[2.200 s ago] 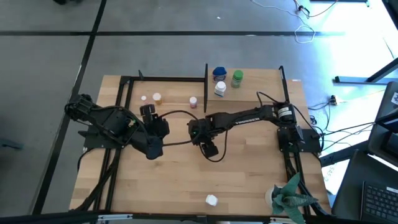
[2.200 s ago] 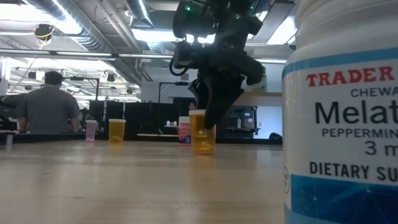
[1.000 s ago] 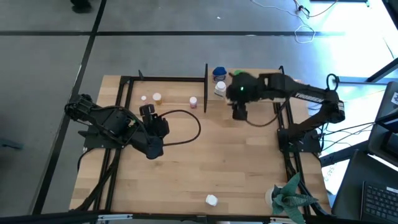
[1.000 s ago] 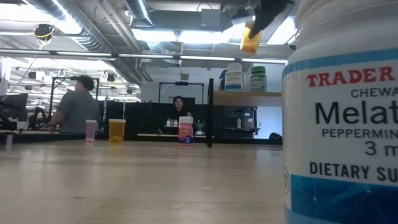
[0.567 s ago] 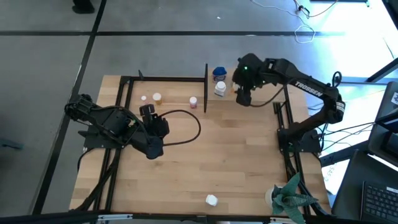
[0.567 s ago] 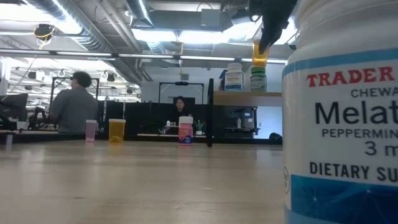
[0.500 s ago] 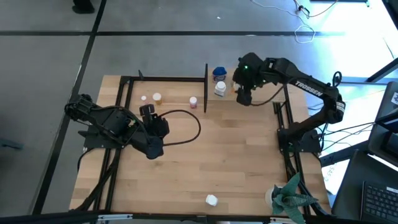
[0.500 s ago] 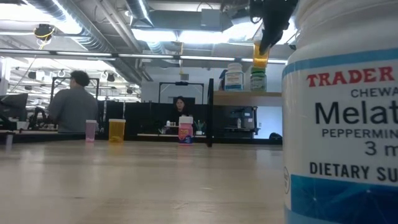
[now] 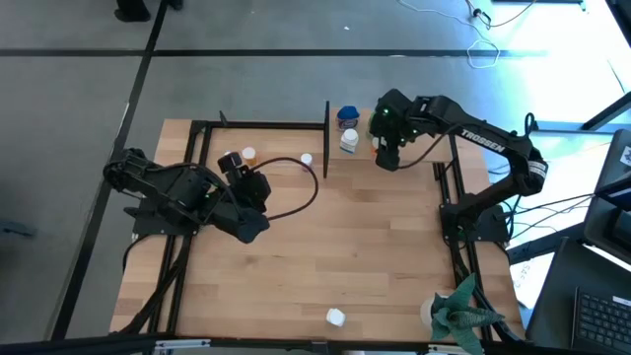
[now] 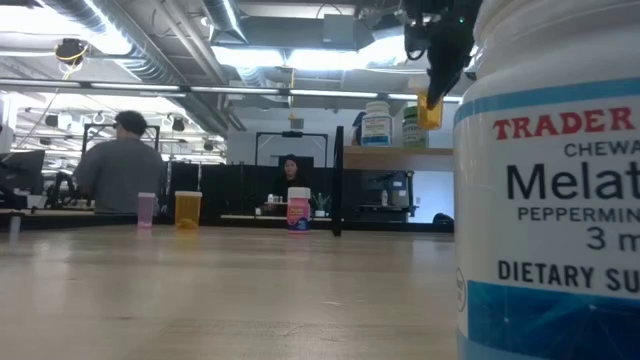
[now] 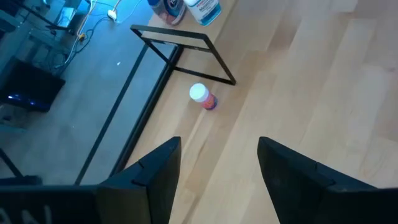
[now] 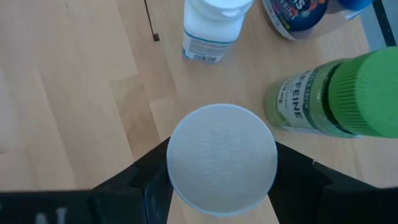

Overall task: Pick and place medicine bottles onto shelf by color
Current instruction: Put the bottom orange medicine bottle on the shelf

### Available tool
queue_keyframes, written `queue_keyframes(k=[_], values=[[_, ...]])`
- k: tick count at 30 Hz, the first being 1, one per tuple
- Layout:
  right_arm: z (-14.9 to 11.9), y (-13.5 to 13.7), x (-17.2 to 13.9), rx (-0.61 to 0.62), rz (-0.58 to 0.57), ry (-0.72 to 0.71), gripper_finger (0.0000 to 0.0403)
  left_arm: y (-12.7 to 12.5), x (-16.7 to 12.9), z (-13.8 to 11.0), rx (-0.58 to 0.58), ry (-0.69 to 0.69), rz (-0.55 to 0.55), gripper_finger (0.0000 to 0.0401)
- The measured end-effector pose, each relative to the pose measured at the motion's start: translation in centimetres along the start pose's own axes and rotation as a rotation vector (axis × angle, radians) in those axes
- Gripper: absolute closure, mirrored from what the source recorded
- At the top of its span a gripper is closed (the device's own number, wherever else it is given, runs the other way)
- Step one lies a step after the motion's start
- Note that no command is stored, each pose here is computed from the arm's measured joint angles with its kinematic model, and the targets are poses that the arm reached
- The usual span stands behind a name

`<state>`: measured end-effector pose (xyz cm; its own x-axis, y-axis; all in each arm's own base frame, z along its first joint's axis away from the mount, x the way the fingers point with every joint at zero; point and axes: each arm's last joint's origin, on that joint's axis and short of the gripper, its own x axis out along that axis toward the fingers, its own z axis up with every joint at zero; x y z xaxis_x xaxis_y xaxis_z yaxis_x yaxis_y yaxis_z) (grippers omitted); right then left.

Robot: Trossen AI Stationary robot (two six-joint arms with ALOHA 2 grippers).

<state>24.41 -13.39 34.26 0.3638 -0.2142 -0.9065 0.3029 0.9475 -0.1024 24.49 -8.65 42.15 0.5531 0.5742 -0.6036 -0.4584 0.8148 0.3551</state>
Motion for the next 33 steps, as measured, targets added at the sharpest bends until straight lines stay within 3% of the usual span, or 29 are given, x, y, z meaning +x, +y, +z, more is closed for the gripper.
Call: queue_keyframes(k=[33], values=[[0.0, -1.2, 3.0, 0.006, 0.030, -0.011, 0.0189, -0.1, 0.0, -0.1, 0.001, 0.026, -0.038, 0.0194]])
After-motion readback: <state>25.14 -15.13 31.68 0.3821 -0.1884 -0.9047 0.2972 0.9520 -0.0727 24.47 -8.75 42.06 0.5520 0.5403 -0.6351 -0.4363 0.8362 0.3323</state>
